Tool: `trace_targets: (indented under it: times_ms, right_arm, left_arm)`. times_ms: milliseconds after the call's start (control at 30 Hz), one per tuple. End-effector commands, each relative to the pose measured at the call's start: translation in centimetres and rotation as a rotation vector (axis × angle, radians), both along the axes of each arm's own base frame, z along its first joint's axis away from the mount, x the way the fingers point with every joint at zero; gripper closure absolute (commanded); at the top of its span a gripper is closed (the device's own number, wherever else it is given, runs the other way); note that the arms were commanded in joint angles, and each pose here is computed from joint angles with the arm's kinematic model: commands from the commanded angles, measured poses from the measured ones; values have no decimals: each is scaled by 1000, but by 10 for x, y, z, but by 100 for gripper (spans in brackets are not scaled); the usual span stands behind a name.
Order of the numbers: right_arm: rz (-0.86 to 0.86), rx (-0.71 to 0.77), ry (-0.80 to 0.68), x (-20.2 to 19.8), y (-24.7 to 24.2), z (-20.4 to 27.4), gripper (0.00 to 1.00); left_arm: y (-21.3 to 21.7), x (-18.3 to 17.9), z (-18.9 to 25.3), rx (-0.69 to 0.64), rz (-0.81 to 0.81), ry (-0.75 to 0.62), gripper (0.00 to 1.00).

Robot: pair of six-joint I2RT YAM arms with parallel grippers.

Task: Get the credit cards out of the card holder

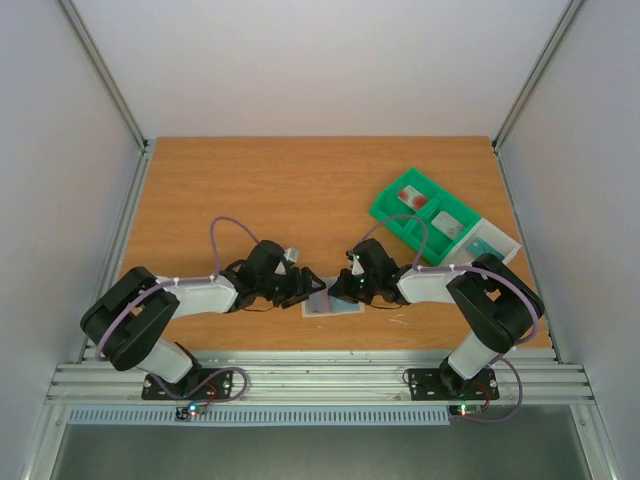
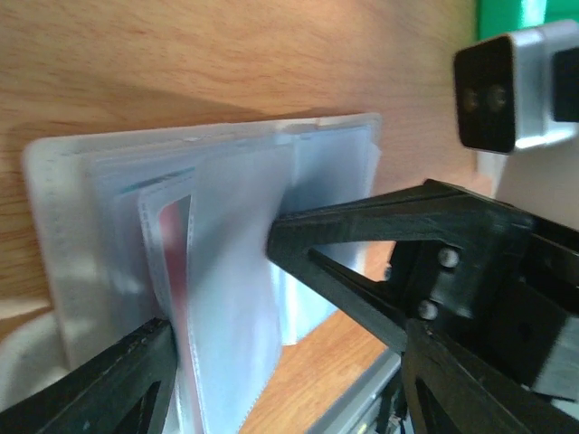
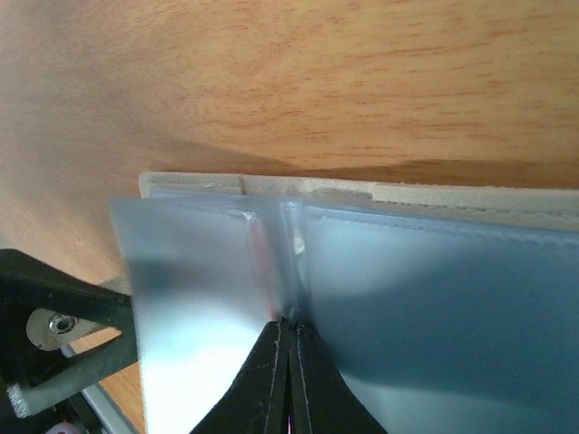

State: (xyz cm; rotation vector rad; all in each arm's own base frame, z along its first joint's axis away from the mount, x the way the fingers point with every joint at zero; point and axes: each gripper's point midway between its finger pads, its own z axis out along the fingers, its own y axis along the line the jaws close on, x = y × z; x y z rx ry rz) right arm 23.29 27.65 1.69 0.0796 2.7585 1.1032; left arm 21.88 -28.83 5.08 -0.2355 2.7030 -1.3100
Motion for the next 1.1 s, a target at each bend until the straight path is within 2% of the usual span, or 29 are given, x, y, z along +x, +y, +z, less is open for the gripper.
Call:
trace_targets:
  times_ms: [0, 567, 1067]
  right_arm:
    - [-20, -121, 107, -23, -22, -38, 96]
    - [-7, -28, 67, -21, -11, -18, 90]
    - [-28, -104, -7, -17, -30, -3, 84]
  left_arm:
    - [-15, 3, 34, -116, -33, -89, 32]
    - [-37, 1, 49, -165, -95, -116, 32]
    - [-56, -2, 51, -154, -141, -130, 32]
